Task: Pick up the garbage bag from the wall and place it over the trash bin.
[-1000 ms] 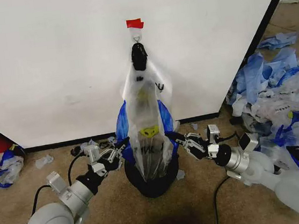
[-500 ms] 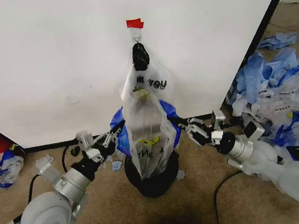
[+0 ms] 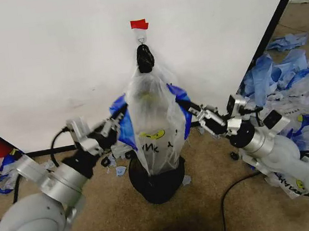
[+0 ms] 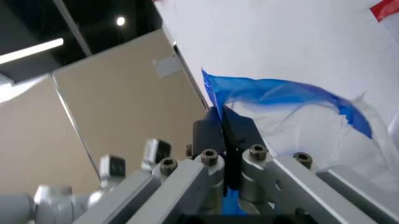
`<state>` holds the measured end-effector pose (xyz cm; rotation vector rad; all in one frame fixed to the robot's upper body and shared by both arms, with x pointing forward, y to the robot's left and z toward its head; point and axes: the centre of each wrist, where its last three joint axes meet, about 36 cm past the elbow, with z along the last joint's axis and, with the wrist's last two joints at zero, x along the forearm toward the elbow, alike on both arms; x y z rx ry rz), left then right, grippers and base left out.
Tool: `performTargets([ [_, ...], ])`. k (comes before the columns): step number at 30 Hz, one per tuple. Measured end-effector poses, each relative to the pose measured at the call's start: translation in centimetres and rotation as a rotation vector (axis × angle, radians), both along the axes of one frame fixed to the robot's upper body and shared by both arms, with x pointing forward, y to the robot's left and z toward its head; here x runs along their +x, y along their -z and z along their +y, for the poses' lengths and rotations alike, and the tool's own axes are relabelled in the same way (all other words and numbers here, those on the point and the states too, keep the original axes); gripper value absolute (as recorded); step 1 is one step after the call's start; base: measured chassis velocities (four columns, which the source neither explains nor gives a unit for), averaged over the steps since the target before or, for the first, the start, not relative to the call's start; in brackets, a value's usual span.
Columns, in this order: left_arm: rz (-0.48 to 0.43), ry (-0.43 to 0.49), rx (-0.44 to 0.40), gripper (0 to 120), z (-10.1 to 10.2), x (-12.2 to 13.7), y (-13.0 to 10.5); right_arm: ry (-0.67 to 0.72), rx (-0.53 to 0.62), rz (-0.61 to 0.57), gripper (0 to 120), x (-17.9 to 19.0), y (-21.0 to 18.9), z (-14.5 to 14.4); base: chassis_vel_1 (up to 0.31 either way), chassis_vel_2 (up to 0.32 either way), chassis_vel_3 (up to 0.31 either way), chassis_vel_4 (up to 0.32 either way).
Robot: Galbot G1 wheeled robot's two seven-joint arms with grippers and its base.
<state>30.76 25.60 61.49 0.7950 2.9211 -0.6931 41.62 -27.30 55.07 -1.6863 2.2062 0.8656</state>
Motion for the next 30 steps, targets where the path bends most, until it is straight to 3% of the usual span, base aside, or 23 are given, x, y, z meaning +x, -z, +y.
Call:
performTargets([
  [6, 0.098, -0.061, -0.026, 0, 0.0, 0.0, -0.1, 0.023, 0.006, 0.038, 0, -1.1, -1.3, 0.6, 0.0, 0.0, 0.0, 0.0],
  [11, 0.19, -0.104, -0.079, 0, -0.2, -0.1, 0.5, 0.022, -0.022, 0.043, 0, -1.7, 0.0, 1.0, 0.0, 0.0, 0.0, 0.0],
  [21, 0.216, -0.116, -0.1, 0, -0.4, 0.0, 0.7, 0.028, -0.043, 0.036, 0, -1.6, -0.3, 0.9, 0.0, 0.0, 0.0, 0.0],
  [30, 0.3, -0.101, -0.104, 0, -1.0, -1.1, 3.0, 0.013, -0.056, 0.095, 0, -2.6, 2.9, 2.2, 0.0, 0.0, 0.0, 0.0],
])
